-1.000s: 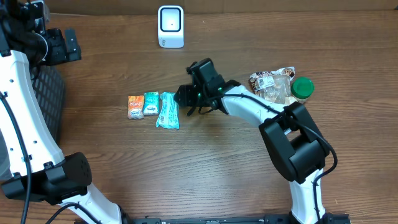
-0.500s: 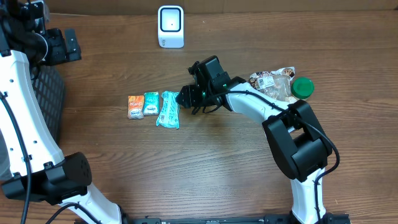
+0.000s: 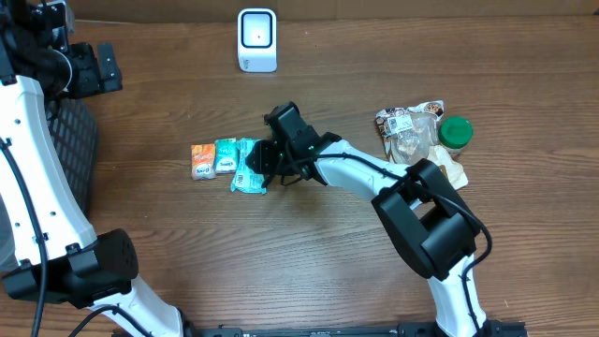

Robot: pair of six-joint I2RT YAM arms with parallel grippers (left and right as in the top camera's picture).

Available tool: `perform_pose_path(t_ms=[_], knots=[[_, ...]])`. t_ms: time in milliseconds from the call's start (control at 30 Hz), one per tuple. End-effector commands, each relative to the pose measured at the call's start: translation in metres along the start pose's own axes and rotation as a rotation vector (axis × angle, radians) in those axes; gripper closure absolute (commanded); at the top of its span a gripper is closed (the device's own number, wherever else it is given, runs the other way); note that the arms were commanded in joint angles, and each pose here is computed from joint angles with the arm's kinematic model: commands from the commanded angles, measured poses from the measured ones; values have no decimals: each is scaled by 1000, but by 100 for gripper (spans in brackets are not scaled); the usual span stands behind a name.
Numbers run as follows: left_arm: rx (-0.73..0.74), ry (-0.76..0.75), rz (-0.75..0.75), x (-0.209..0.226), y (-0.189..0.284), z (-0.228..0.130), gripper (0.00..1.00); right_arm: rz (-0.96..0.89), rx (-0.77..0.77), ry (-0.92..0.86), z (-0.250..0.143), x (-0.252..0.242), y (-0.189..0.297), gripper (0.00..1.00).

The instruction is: Scan the item barcode

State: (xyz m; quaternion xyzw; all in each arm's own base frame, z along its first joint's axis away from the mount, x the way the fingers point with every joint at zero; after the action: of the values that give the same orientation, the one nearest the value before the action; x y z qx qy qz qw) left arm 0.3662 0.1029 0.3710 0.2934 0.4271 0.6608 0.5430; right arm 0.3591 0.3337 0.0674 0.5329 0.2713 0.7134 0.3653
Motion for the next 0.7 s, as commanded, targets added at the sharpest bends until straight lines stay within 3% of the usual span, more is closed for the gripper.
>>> perform_pose_path(t_ms=[0, 167, 467, 667], knots=[[-36, -17, -5, -1, 12, 1, 1, -37, -38, -38, 10, -9, -5, 68], [-37, -17, -5, -1, 12, 1, 1, -59, -43, -50, 19, -20, 8, 96], [-36, -17, -5, -1, 12, 1, 1, -126, -41, -124, 33, -27, 79, 96], [-36, -17, -5, -1, 12, 1, 0, -244, -9, -413, 19, -41, 105, 96]])
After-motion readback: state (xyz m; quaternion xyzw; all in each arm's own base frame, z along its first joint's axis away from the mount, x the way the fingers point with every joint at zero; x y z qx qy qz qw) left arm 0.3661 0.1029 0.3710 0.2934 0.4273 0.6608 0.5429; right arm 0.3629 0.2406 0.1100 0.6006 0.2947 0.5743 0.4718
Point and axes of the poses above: each gripper's point midway between its finger pads, its own y axis back along the fingers, its own x axis along the line the jaws close on, z = x × y, the point moved 7 cm from there along y, back along the fingers, and after that the axes turned 1 degree about y, right-handed, at the moved point
